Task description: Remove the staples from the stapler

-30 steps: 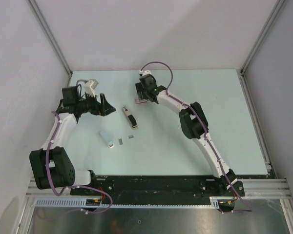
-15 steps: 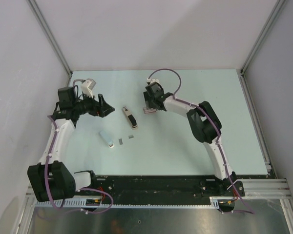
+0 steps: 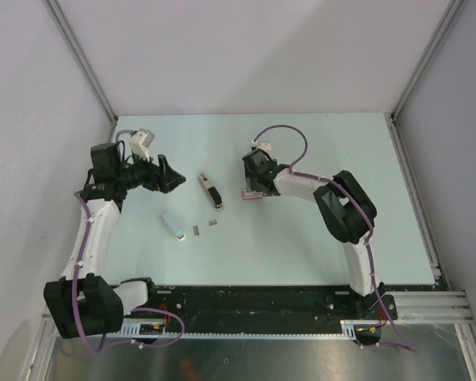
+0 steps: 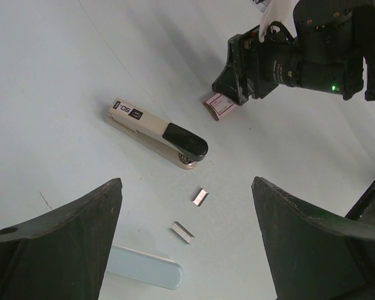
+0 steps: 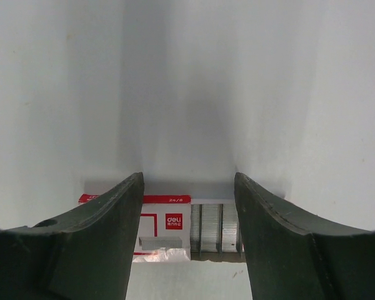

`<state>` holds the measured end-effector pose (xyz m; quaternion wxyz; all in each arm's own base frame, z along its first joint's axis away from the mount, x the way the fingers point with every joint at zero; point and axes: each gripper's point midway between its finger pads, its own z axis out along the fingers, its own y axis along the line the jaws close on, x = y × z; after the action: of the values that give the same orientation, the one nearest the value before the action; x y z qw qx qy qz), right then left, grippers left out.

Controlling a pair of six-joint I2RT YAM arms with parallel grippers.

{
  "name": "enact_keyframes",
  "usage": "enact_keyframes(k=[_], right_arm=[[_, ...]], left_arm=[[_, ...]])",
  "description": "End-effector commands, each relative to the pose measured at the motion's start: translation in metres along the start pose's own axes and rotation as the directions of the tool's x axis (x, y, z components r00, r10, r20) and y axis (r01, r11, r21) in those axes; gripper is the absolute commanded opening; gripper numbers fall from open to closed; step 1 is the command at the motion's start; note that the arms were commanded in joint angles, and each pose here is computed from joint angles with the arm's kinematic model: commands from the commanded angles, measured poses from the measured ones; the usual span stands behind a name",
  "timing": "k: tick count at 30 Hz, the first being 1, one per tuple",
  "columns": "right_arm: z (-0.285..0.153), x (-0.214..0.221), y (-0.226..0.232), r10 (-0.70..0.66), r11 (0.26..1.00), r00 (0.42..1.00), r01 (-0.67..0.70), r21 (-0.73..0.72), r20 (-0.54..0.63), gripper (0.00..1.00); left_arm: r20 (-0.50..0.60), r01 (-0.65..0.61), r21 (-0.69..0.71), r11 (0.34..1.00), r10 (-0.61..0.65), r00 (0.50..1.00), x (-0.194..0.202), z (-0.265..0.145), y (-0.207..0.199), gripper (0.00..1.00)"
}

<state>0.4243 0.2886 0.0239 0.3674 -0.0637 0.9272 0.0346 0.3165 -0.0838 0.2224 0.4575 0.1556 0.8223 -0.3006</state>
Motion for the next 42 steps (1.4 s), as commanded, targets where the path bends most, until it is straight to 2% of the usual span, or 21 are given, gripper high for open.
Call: enact_keyframes(k=[1,8,17,27,35,38,42], right_arm=[[-0.016,0.057,-0.020,-0.018,0.993,0.990,0.034,0.114,-0.141,0.64],[-0.042,0.085,-0.029,0.065,0.989,0.986,-0.043,0.144,-0.152,0.63],[-0.076,0.122,-0.025,0.063,0.987,0.985,-0.037,0.157,-0.164,0.62],[-0.108,0.145,-0.020,0.131,0.982,0.974,-0.102,0.159,-0.185,0.64],[-0.121,0.114,-0.022,0.198,0.977,0.970,-0.184,0.104,-0.142,0.66],[-0.123,0.098,-0.031,0.219,0.974,0.968,-0.209,0.091,-0.120,0.66],[-0.124,0.084,-0.047,0.225,0.971,0.969,-0.215,0.103,-0.099,0.67]], left_arm=[[0.022,-0.030,0.038,0.999,0.029,0.999,-0.003,-0.009,-0.014,0.89],[0.026,-0.042,0.047,0.998,0.041,0.999,-0.002,-0.012,-0.018,0.90],[0.020,-0.039,0.059,0.997,0.037,0.999,0.002,-0.012,-0.020,0.90],[-0.008,-0.043,0.050,0.998,0.043,0.999,0.015,-0.007,-0.014,0.90],[-0.030,-0.078,0.054,0.995,0.080,0.996,0.021,-0.002,-0.013,0.90],[-0.074,-0.151,0.042,0.988,0.154,0.985,0.033,0.007,-0.014,0.90],[-0.170,-0.281,0.065,0.958,0.288,0.942,0.057,0.023,-0.023,0.90]])
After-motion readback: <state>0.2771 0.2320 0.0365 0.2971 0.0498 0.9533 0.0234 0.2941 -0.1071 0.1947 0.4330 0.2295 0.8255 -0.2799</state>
